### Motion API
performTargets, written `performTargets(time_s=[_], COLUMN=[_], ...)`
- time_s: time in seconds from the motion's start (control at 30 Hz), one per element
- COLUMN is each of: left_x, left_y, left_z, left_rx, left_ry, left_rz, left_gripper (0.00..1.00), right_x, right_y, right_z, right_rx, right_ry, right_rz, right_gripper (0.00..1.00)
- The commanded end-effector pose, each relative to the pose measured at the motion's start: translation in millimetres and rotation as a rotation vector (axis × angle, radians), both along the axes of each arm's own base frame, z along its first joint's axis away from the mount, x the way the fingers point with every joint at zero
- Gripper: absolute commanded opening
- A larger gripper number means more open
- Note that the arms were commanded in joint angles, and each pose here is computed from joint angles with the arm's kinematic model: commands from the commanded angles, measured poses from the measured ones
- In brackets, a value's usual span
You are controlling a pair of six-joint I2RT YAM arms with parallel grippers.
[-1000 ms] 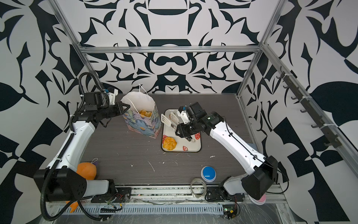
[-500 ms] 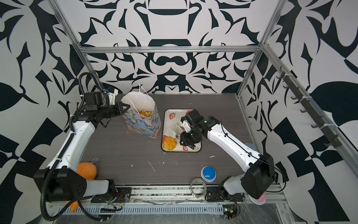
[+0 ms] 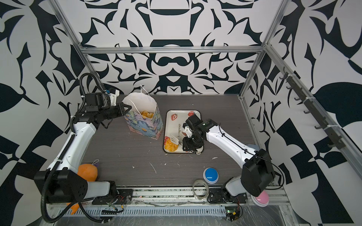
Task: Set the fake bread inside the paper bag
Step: 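Lower the tongs toward the last round bun on the tray, then close the tongs on the round orange bun and lift it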
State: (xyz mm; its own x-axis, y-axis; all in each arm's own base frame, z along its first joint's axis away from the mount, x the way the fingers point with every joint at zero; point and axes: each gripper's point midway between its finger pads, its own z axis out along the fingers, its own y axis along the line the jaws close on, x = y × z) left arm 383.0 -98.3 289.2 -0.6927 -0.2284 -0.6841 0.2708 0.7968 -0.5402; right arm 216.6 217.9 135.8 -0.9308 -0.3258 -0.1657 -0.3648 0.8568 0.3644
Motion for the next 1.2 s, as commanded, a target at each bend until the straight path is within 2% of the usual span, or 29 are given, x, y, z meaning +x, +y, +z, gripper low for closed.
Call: performTargets(time_s=[0.0,0.6,1.17], left_x=[-3.4,-2.8,-1.8], left_y=[-4.5,-4.2,-3.3], left_z=[-9.2,-10.4,-11.7], left_rx=[-0.015,-0.012,-0.007], left_ry=[0.033,0.034,0.036], left_rz=[-0.018,-0.017,-0.013], left_gripper=[0.02,0.02,0.02], right_x=[2.3,6.7,9.9], right_y=[7.1,13.7,16.4], right_z=[5.1,-3.4,1.2], right_rx=[0.047,0.058,0.066], right_ry=[-0.013,0.001,-0.011], right_rz=[0.001,0.004,0.012], right_gripper=[0.49,0.49,0.37])
